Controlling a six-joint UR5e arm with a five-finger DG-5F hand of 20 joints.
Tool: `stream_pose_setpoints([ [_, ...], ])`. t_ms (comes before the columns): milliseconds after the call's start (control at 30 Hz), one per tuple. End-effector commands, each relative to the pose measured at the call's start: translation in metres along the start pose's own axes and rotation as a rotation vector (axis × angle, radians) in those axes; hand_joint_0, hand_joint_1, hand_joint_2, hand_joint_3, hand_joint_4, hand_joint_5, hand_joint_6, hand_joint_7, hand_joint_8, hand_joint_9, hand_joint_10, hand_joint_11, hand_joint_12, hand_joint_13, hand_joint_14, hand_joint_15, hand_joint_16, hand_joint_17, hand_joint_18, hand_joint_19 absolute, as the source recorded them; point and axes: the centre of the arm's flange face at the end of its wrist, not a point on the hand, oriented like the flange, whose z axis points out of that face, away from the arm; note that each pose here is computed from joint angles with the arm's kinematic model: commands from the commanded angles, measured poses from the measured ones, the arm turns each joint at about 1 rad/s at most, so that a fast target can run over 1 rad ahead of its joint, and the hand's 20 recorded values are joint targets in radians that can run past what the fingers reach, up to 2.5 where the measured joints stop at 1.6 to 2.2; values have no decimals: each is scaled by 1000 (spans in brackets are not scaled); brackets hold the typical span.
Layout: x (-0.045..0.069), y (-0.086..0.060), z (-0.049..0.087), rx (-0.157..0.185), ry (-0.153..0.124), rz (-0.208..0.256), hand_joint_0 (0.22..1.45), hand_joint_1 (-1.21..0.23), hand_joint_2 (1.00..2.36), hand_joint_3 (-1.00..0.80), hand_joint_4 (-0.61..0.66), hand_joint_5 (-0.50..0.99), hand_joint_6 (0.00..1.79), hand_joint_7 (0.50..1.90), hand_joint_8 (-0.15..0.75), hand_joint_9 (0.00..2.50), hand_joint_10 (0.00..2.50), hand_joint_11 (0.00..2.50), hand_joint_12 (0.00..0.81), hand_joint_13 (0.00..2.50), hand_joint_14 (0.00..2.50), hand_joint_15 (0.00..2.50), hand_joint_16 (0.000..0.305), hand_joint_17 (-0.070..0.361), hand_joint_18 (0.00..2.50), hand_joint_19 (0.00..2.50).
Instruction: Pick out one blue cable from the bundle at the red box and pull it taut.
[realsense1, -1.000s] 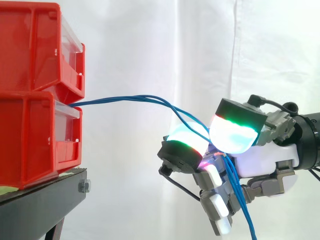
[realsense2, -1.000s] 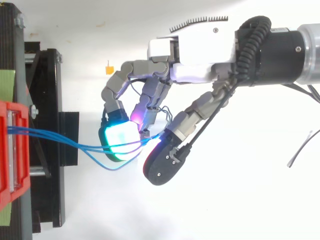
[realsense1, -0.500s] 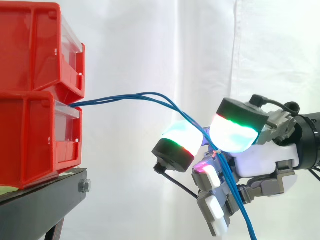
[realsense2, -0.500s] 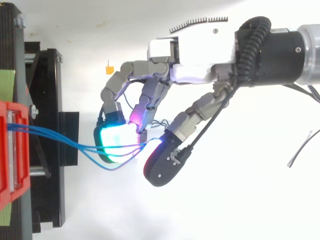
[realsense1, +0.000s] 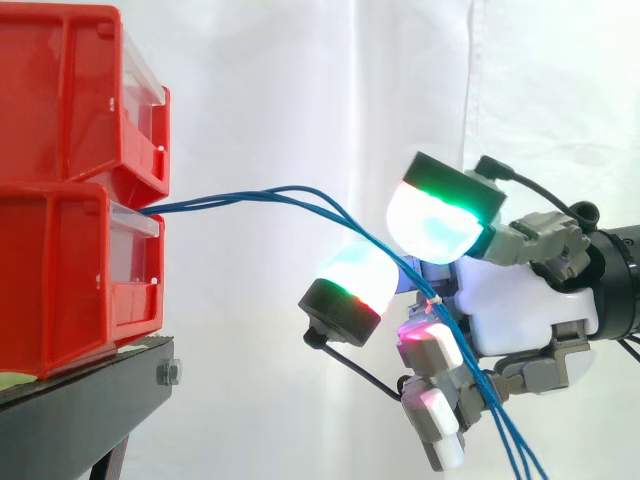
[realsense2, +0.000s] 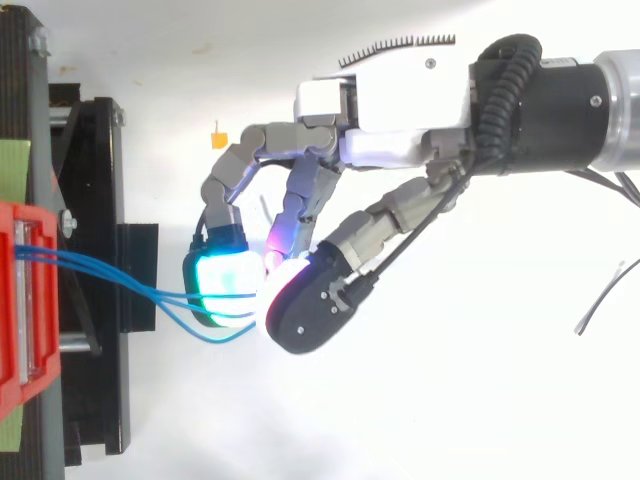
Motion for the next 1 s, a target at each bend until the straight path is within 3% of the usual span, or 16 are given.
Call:
stream_pose_setpoints([
  [0, 0, 0, 0, 0, 2, 0, 590, -643, 1000, -500, -116, -140, 869, 868, 220, 1203, 18, 585, 362, 1034, 20, 537, 45, 101, 862, 534],
  [300, -1, -2, -1, 12, 1, -11, 563, -658, 1000, -500, -62, -152, 854, 858, 242, 1190, 20, 570, 376, 1045, 20, 547, 47, 106, 865, 541],
  [533, 4, -3, -4, 30, 31, -30, 559, -656, 1000, -500, -41, -165, 859, 826, 257, 1197, 18, 624, 379, 1072, 22, 572, 48, 108, 870, 540],
  [700, 3, -6, -8, 59, 51, -27, 553, -657, 1000, -500, -25, -183, 871, 790, 250, 1226, 20, 766, 371, 1159, 26, 709, 49, 110, 886, 567],
  [967, 2, -7, -9, 73, 51, -22, 545, -661, 1000, -500, 10, -202, 881, 748, 250, 1213, 21, 884, 369, 1238, 25, 879, 50, 113, 925, 620],
])
